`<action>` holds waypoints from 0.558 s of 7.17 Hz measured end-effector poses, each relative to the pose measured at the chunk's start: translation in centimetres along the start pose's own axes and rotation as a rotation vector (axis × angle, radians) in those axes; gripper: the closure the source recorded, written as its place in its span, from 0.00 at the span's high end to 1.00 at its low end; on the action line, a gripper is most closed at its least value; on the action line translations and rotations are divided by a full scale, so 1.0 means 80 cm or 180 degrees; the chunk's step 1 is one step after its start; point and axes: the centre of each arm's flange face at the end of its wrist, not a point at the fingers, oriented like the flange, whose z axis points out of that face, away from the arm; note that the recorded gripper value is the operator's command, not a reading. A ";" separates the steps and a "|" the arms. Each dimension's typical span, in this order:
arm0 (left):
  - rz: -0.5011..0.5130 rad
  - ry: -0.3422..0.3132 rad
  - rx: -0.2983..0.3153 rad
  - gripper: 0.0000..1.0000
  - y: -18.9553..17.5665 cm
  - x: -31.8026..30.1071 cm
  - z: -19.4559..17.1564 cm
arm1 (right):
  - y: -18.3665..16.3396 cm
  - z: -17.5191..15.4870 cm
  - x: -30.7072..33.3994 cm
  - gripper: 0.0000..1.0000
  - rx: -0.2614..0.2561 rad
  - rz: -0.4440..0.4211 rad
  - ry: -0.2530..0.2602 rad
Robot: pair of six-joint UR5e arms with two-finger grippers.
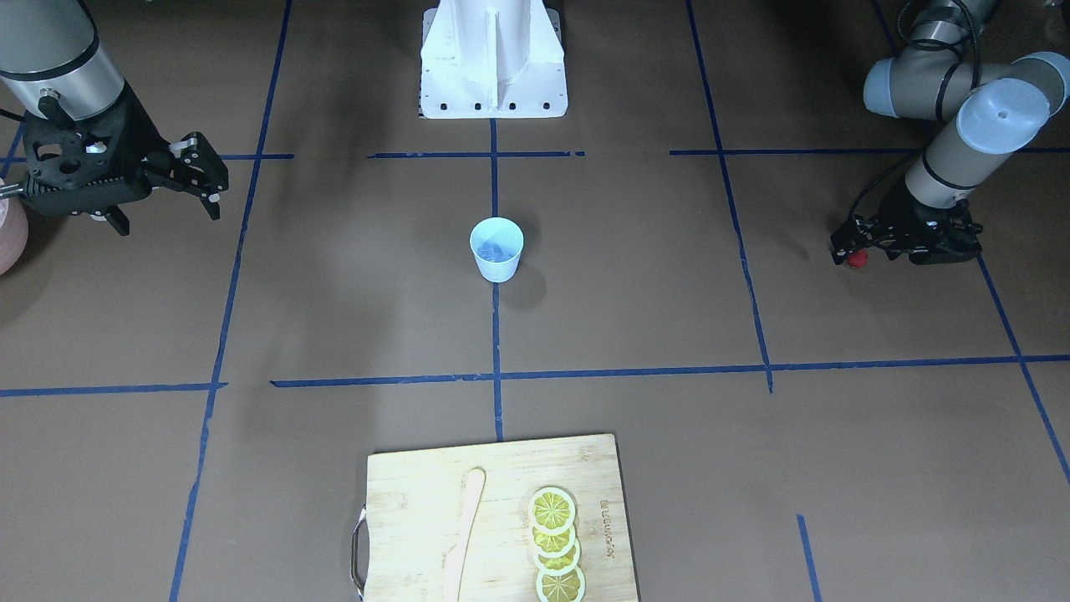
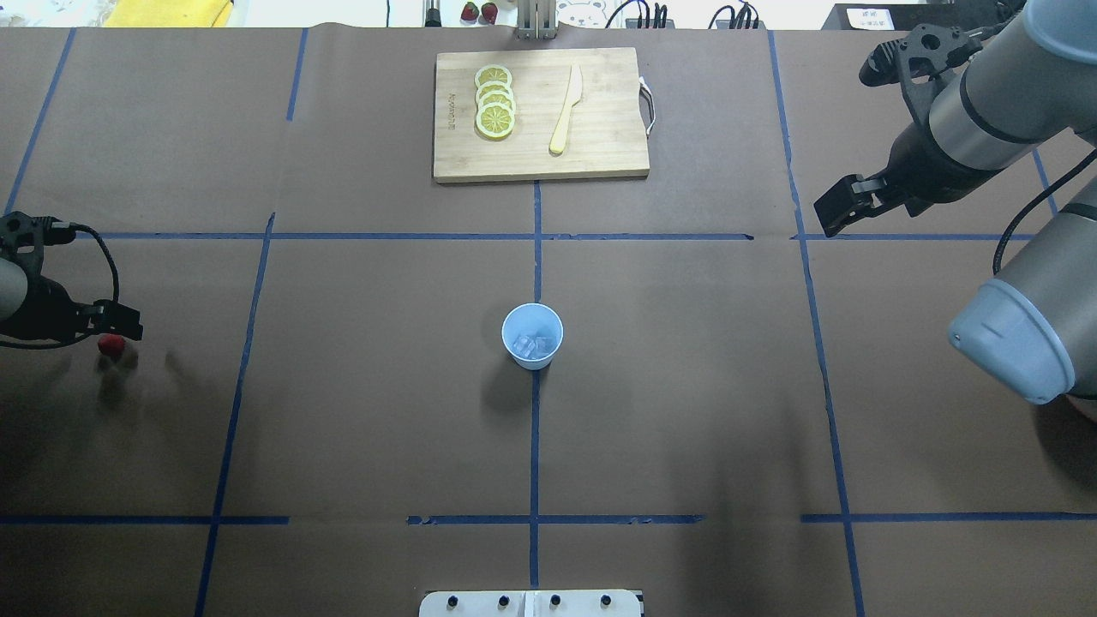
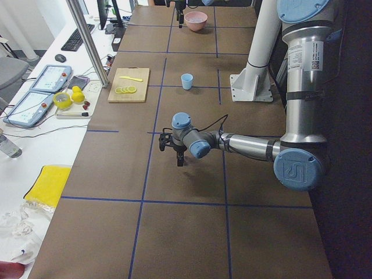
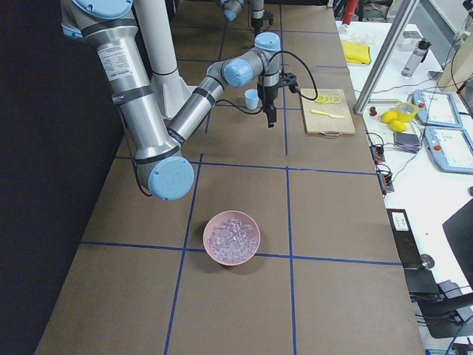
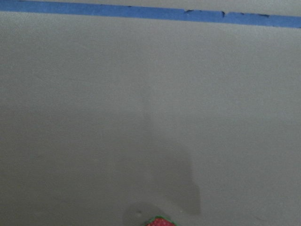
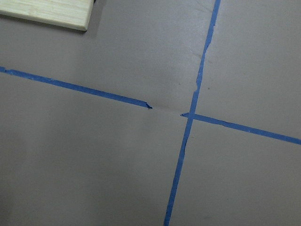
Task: Put ice and strawberries in cup
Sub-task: 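Close the left gripper on the red strawberry and lift it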
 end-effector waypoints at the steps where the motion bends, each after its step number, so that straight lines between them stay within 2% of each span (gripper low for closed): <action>1: 0.0001 -0.0002 -0.0004 0.91 0.000 0.000 0.001 | 0.000 0.000 0.000 1.00 0.0001 0.0000 0.0001; 4: -0.0009 -0.0026 -0.0029 0.79 0.002 -0.004 0.007 | -0.001 0.001 0.000 1.00 -0.0002 0.0002 0.0003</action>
